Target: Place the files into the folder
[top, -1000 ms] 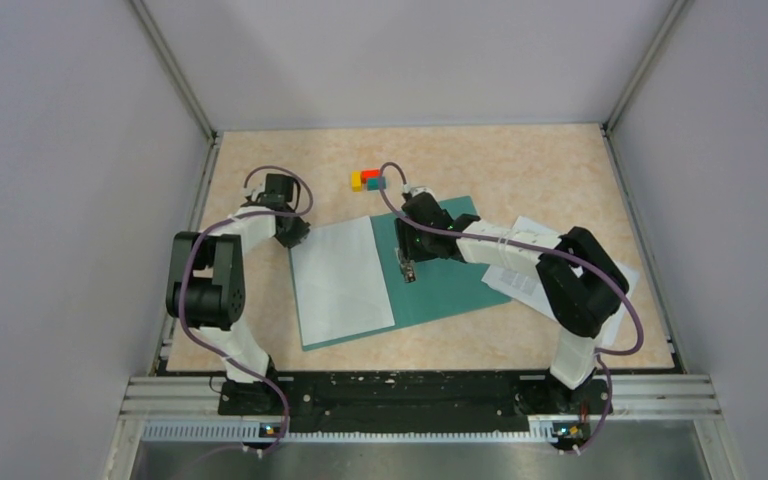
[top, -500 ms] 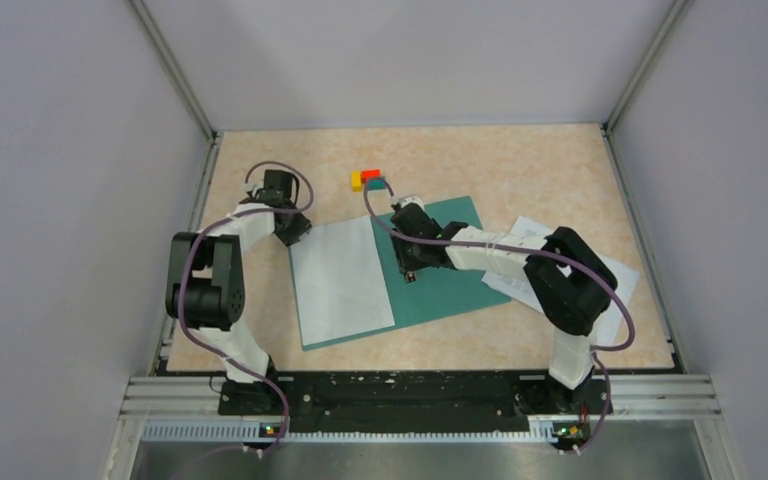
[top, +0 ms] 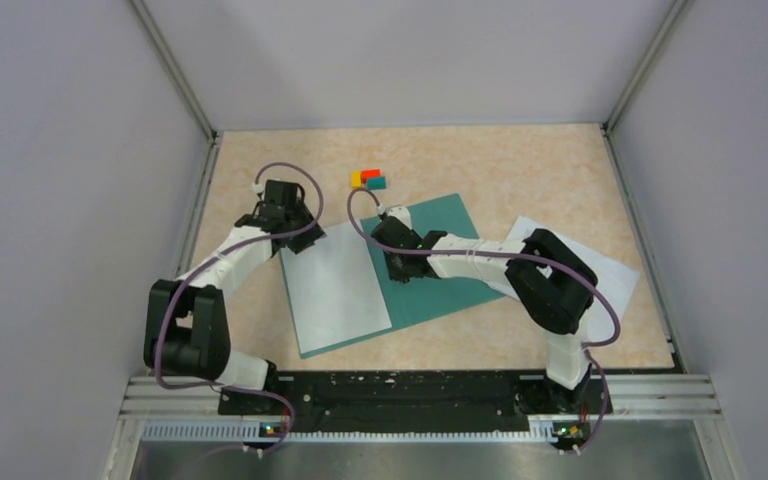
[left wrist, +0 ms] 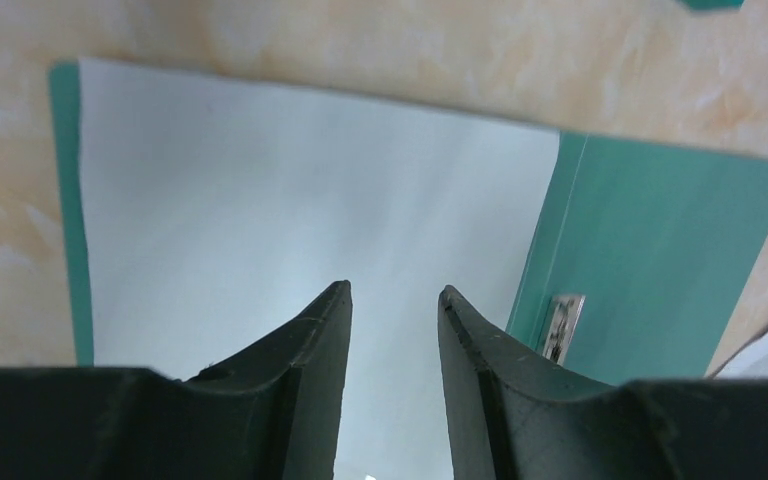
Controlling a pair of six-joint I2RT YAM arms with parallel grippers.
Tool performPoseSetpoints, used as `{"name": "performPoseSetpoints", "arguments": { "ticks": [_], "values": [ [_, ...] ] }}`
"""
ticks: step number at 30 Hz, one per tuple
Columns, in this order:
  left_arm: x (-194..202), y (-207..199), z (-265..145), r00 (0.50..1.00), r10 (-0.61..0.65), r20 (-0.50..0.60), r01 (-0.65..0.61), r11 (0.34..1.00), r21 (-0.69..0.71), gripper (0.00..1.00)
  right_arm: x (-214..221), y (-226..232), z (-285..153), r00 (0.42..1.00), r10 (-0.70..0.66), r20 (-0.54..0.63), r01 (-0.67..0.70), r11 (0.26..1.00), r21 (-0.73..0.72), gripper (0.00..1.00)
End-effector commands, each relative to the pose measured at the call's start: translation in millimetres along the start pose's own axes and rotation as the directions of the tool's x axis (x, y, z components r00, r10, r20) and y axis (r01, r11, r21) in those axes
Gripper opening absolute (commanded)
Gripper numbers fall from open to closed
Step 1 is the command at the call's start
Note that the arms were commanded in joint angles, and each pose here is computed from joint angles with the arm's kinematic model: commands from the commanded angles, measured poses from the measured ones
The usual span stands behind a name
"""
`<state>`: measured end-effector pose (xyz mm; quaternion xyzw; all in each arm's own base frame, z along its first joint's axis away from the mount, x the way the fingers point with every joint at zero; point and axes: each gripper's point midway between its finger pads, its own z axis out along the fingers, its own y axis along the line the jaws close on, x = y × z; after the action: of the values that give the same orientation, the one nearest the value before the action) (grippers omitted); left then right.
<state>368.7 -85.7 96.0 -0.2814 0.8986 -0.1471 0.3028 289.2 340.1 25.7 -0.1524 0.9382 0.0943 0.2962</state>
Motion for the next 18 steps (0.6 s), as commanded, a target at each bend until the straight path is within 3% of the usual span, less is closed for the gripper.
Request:
{"name": "performPoseSetpoints", "arguments": {
  "ticks": [1, 11, 18],
  "values": [
    [42, 4, -20, 0.998, 0.030, -0.060, -0.028, 0.999, 0.026, 0.43, 12, 5, 0, 0.998, 0.060, -0.034, -0.060, 0.998, 0.016, 0.16],
    [115, 28, -42, 0.991, 0.077, -0.106, -0.080, 0.996, -0.032, 0.46, 22, 17, -10, 0.963, 0.269, -0.025, -0.270, 0.960, -0.074, 0.07],
    [120, 42, -48, 0.993, 0.079, -0.084, -0.084, 0.995, -0.059, 0.48, 30, 2, -15, 0.967, 0.255, -0.023, -0.255, 0.967, -0.020, 0.03]
  ]
}}
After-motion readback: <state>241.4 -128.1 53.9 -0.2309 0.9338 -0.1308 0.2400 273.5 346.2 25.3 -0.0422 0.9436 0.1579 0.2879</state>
